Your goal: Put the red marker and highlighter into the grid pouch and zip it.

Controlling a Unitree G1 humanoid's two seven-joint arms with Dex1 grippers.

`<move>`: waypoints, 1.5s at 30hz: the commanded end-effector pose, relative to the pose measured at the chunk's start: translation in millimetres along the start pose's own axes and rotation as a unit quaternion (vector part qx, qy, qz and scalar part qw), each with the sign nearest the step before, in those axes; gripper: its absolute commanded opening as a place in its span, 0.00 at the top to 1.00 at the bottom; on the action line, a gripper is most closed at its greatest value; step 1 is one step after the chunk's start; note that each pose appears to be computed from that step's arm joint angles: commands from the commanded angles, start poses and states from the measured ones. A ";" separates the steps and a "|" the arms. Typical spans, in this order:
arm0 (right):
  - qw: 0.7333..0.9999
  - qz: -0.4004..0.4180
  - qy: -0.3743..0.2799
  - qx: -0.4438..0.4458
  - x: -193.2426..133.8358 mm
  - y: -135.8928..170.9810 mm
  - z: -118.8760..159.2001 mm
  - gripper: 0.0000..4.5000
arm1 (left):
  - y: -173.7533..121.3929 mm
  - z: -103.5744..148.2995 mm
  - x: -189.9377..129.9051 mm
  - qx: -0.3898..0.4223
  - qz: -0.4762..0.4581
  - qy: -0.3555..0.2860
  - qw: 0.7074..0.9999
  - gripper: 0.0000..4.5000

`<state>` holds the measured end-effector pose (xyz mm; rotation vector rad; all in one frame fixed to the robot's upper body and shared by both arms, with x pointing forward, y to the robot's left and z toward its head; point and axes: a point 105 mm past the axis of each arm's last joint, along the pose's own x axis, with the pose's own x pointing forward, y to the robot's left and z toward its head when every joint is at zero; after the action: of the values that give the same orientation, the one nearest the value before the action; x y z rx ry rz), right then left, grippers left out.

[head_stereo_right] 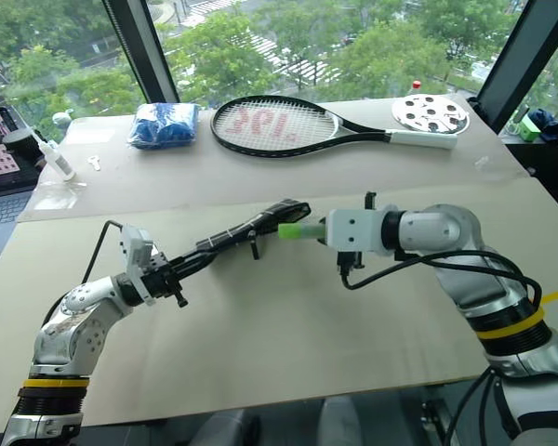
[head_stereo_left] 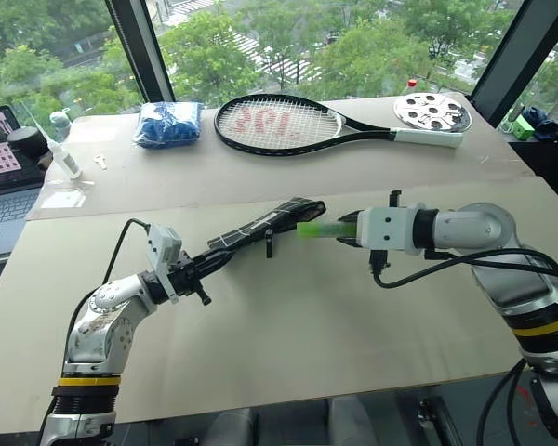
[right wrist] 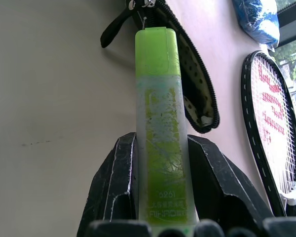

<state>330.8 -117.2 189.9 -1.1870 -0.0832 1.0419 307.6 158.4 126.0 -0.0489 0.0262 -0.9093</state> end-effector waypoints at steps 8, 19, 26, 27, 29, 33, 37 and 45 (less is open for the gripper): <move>0.999 -0.044 0.009 -0.018 -2.7 -23.9 -2.5 0.77 | -5.0 9.1 0.5 0.016 -0.013 -0.006 1.000 1.00; 0.998 -0.054 0.036 -0.019 33.0 -22.9 -1.1 0.77 | -5.6 6.1 2.3 0.018 -0.019 -0.002 1.000 1.00; 0.997 -0.041 0.034 -0.053 41.3 -17.1 7.2 0.77 | -5.7 5.4 3.0 0.017 -0.021 -0.002 1.000 1.00; 0.997 -0.040 0.033 -0.061 42.0 -17.1 8.2 0.77 | -5.4 5.5 3.1 0.017 -0.021 -0.002 1.000 1.00; 0.996 -0.035 0.024 -0.083 47.4 -13.4 14.9 0.77 | -5.0 5.4 4.0 0.017 -0.023 -0.002 1.000 1.00; 0.986 -0.004 -0.025 -0.163 68.1 9.1 41.5 0.77 | -5.0 6.5 7.3 0.018 -0.028 -0.003 0.999 1.00; 0.970 0.004 -0.062 -0.233 82.0 21.9 56.4 0.77 | -4.5 7.2 7.8 0.019 -0.030 -0.003 0.999 1.00; 0.976 -0.015 -0.090 -0.198 89.5 16.2 57.8 0.66 | -4.3 8.3 7.2 0.019 -0.027 -0.006 0.999 1.00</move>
<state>345.6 -23.8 146.2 -1.5043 -0.3856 1.1239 310.0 155.7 120.7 -0.0446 0.0551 -0.9372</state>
